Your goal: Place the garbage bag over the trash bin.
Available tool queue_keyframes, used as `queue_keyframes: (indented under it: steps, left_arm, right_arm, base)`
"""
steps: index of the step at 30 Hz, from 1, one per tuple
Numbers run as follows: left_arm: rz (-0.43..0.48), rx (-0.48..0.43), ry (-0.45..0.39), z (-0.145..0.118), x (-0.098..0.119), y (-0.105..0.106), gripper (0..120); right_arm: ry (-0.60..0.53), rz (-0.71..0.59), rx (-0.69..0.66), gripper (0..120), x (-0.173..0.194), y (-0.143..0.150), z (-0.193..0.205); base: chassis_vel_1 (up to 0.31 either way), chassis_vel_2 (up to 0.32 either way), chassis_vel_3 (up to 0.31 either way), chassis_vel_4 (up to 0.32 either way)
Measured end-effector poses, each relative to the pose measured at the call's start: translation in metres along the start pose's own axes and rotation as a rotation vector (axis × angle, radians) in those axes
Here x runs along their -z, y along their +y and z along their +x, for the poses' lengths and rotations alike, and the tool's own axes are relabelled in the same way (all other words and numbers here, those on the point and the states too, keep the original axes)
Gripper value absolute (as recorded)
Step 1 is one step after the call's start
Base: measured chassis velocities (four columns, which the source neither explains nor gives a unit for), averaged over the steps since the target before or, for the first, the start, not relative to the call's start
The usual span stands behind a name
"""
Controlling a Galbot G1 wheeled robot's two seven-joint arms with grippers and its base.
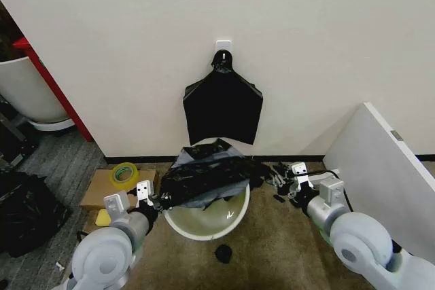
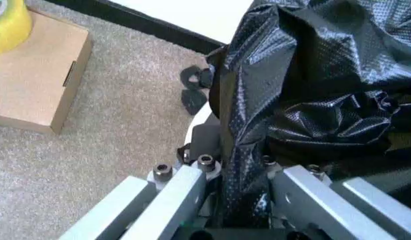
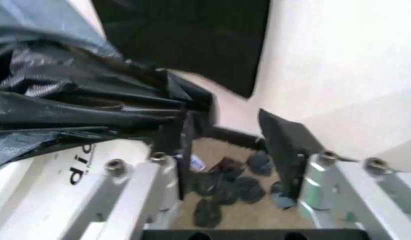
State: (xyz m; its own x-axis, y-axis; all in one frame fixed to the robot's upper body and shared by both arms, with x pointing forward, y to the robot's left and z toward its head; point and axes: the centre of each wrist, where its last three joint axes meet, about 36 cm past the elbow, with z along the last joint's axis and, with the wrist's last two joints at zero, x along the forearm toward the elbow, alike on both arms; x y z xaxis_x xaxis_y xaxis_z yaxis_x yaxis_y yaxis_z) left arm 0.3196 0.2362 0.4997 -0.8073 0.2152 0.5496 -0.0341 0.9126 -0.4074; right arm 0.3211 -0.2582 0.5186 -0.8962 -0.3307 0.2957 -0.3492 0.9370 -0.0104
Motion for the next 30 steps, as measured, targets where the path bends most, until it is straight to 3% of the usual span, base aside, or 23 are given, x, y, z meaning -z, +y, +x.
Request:
queue_keyframes:
  steps: [4, 6, 9, 12, 16, 23, 30]
  left_arm:
    - [-0.002, 0.006, 0.009, -0.001, 0.001, 0.001, 0]
    - [-0.002, 0.006, 0.010, -0.001, 0.001, 0.001, 0]
    - [-0.032, 0.011, 0.018, -0.001, 0.001, 0.001, 0]
    - [-0.068, 0.006, 0.014, 0.001, 0.000, -0.001, 0]
    - [-0.176, -0.037, 0.014, 0.012, -0.004, -0.009, 0]
    - [-0.286, -0.083, 0.008, 0.021, -0.011, -0.018, 0]
    - [-0.348, -0.121, 0.014, 0.026, -0.017, -0.024, 0]
  right_arm:
    - [-0.087, 0.024, -0.015, 58, 0.012, -0.010, 0.020]
    - [-0.097, 0.029, -0.010, 59, 0.013, -0.010, 0.022]
    - [-0.178, 0.095, 0.089, 75, 0.018, -0.003, 0.038]
    - [-0.213, 0.137, 0.147, 80, 0.021, 0.003, 0.041]
    - [-0.265, 0.291, 0.329, 98, 0.027, 0.015, 0.036]
    - [-0.265, 0.444, 0.455, 99, 0.013, 0.021, 0.026]
    - [-0.235, 0.483, 0.463, 75, 0.000, 0.019, 0.021]
  base:
    - [0.000, 0.000, 0.000, 0.000]
    - [0.000, 0.000, 0.000, 0.000]
    - [0.000, 0.000, 0.000, 0.000]
    - [0.000, 0.000, 0.000, 0.000]
    - [0.000, 0.000, 0.000, 0.000]
    - [0.000, 0.000, 0.000, 0.000]
    - [0.000, 0.000, 0.000, 0.000]
